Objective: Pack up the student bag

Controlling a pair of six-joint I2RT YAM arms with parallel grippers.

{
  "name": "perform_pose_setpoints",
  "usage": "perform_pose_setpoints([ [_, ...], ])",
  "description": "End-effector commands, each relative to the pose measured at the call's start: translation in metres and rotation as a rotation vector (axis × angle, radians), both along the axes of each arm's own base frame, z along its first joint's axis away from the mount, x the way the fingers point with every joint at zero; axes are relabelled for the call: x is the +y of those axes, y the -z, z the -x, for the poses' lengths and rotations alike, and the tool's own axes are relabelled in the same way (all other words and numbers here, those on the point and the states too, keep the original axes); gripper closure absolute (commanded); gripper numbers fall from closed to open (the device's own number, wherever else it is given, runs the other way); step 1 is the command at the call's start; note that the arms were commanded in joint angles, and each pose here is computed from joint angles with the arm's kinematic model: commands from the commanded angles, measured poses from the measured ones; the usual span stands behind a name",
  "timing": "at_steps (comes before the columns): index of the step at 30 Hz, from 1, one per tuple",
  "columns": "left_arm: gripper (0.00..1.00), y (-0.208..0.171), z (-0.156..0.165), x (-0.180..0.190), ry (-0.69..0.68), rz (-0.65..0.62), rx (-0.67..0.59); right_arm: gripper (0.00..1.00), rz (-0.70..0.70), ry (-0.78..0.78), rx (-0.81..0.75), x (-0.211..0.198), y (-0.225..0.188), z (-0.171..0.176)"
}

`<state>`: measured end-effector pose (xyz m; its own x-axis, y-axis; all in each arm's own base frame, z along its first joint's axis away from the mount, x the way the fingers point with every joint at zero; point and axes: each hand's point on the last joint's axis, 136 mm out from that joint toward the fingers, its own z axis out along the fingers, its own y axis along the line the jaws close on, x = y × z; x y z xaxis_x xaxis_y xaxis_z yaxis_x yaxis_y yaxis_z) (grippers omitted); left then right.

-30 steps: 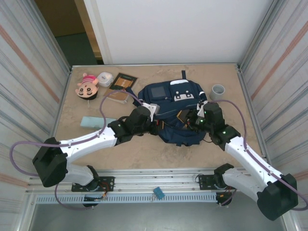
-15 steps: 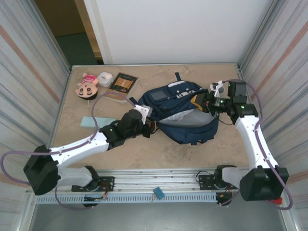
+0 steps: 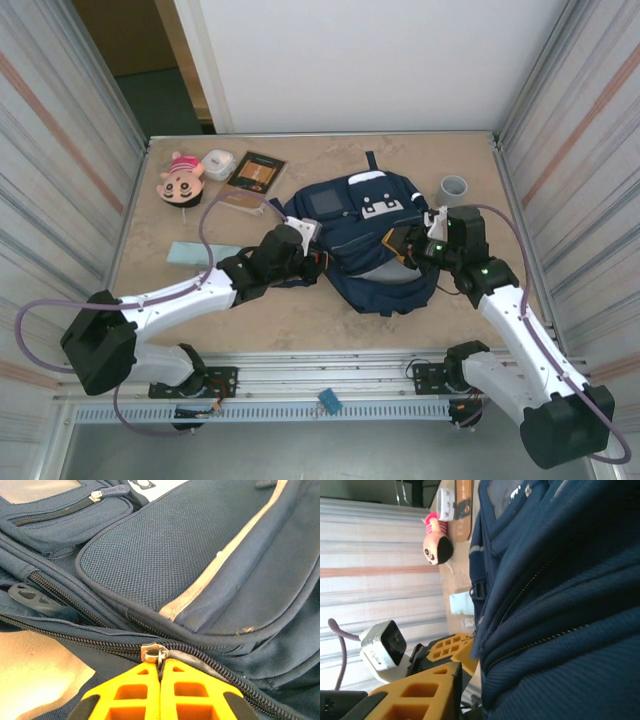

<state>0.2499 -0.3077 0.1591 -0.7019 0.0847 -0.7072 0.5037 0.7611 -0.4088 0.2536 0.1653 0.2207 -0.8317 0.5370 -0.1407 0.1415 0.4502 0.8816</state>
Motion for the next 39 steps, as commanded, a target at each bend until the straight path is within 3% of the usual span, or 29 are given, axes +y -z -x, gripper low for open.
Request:
perform_pose_setpoints([
  [1, 1.00, -0.025, -0.009, -0.005, -0.001, 0.032, -0.084, 0.88, 0.010, -0.040, -0.132, -0.004, -0.042, -0.010],
  [6, 1.00, -0.008, -0.017, 0.014, -0.035, -0.044, -0.095, 0.96, -0.019, -0.222, -0.162, 0.003, -0.072, -0.007],
  [13, 1.00, 0.018, -0.046, 0.046, -0.109, -0.151, -0.116, 0.97, -0.063, -0.351, -0.233, 0.008, -0.118, -0.003],
  [26, 1.00, 0.042, -0.108, 0.087, -0.220, -0.189, -0.087, 0.99, -0.079, -0.286, -0.276, 0.001, -0.146, -0.008],
  [30, 0.64, 0.022, -0.105, 0.075, -0.188, -0.114, -0.071, 0.98, -0.029, -0.167, -0.260, -0.004, -0.127, -0.025],
  [32, 0.53, 0.008, -0.100, 0.071, -0.192, -0.060, -0.044, 0.98, -0.021, -0.110, -0.256, -0.001, -0.110, -0.035],
  [35, 0.45, -0.014, -0.088, 0.070, -0.217, 0.031, -0.013, 0.98, -0.007, -0.034, -0.266, 0.009, -0.085, -0.048],
  [39, 0.42, -0.034, -0.069, 0.074, -0.260, 0.080, -0.009, 0.98, 0.040, 0.020, -0.269, 0.023, -0.055, -0.060],
])
